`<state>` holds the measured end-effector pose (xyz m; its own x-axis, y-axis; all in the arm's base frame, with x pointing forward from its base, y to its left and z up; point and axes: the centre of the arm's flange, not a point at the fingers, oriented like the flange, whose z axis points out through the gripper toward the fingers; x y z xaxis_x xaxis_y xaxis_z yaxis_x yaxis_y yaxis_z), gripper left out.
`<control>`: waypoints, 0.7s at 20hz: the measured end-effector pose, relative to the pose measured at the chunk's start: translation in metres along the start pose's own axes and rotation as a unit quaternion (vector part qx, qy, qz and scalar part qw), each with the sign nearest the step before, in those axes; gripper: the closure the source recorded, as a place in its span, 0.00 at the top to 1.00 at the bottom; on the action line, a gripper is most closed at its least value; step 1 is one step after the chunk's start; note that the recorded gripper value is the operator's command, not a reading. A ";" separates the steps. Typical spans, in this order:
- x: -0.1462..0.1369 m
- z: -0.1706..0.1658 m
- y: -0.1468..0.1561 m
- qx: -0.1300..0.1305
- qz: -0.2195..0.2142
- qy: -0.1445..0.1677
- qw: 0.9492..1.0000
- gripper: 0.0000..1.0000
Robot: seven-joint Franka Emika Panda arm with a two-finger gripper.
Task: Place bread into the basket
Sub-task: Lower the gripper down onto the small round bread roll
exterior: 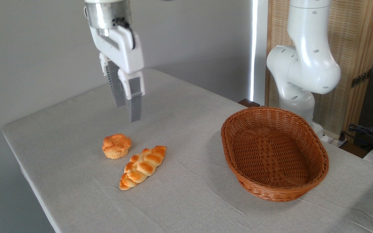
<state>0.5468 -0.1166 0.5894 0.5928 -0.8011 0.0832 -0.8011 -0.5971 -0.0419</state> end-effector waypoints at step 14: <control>0.050 0.125 0.084 0.017 0.085 0.033 0.996 1.00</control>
<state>0.5197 -0.2124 0.4653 0.4405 -0.8871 0.1377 -0.8858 -0.4544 -0.0938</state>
